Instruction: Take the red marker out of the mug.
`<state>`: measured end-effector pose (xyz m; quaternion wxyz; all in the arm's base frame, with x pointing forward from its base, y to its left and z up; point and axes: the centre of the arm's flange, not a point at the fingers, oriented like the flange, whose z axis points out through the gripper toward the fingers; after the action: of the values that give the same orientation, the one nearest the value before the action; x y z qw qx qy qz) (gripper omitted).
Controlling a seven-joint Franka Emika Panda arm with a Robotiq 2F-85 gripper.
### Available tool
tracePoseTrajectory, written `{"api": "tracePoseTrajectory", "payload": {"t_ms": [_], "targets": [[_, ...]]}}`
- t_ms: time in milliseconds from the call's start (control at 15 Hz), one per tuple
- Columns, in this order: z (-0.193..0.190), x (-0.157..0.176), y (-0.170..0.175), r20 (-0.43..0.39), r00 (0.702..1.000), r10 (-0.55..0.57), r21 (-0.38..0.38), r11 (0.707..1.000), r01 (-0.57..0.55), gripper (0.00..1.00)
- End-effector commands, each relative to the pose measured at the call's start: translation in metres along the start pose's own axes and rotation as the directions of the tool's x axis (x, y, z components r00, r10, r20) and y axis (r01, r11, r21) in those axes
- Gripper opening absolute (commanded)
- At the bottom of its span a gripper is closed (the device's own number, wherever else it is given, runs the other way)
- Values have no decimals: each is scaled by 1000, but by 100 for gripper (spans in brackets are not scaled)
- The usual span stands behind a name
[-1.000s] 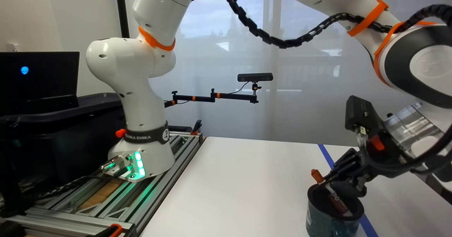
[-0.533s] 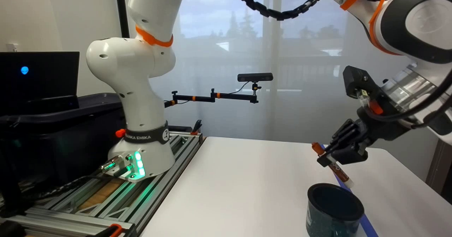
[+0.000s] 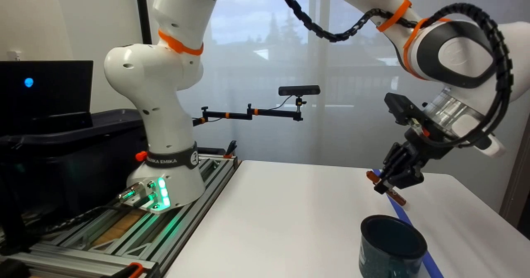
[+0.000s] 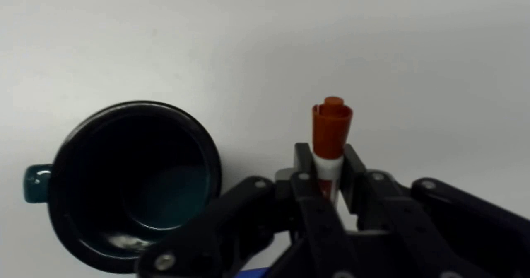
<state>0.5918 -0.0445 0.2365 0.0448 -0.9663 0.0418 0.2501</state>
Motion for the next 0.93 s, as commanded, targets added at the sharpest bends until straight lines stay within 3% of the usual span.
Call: {"api": "tracePoseTrajectory", "payload": {"t_ms": [0, 400, 467, 533, 667, 867], "targets": [[26, 20, -12, -42, 999, -28, -18, 999, 27, 5], [56, 37, -1, -52, 996, -77, 14, 997, 77, 5], [58, 37, 1, -46, 996, -81, 17, 996, 82, 12], [58, 37, 2, -43, 995, -87, 20, 996, 88, 44], [53, 32, 2, -44, 995, -94, 20, 995, 95, 51], [41, 24, -2, -61, 992, -109, 14, 994, 110, 74]]}}
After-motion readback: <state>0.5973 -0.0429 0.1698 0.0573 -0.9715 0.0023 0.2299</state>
